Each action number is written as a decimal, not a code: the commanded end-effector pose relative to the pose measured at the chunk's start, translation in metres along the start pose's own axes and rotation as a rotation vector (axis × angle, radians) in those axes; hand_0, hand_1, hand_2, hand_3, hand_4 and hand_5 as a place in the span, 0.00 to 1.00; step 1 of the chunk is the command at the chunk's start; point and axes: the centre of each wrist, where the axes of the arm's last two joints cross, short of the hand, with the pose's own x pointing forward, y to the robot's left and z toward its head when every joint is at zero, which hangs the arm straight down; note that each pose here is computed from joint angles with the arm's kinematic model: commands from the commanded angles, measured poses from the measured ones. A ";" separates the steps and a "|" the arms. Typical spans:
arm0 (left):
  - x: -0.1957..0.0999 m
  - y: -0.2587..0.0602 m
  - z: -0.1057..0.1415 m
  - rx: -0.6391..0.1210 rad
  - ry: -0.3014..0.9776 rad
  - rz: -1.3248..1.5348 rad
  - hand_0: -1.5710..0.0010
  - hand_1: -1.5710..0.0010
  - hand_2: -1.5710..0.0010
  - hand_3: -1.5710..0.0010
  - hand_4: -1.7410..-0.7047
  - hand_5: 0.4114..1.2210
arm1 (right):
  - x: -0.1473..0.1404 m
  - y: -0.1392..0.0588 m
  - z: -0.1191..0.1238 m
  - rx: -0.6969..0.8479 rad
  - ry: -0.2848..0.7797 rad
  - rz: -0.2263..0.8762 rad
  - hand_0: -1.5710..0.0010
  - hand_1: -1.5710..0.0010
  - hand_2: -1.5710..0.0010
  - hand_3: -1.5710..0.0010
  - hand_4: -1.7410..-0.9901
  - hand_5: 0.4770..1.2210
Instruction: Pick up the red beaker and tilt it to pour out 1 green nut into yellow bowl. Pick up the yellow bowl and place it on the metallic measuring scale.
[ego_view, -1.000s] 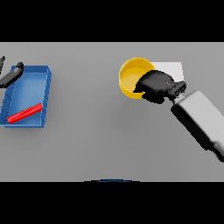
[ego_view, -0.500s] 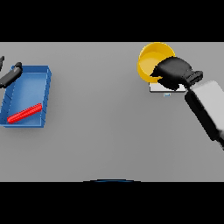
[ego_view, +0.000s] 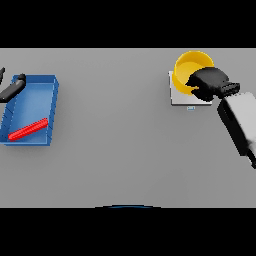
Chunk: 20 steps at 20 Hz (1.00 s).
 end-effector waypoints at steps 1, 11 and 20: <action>0.005 0.000 -0.001 0.001 -0.002 0.000 1.00 1.00 1.00 1.00 0.98 0.37 | -0.004 0.002 -0.001 0.004 0.004 -0.009 0.00 0.00 0.09 0.15 0.00 1.00; 0.004 0.000 -0.002 -0.005 0.005 0.004 1.00 1.00 1.00 1.00 0.98 0.38 | -0.012 0.009 -0.008 0.054 0.022 -0.097 0.28 0.16 0.15 0.33 0.05 1.00; 0.004 -0.001 -0.006 -0.004 -0.004 0.005 1.00 1.00 1.00 1.00 0.98 0.36 | -0.014 0.009 -0.009 0.094 0.024 -0.060 0.90 0.84 0.76 0.71 0.36 0.49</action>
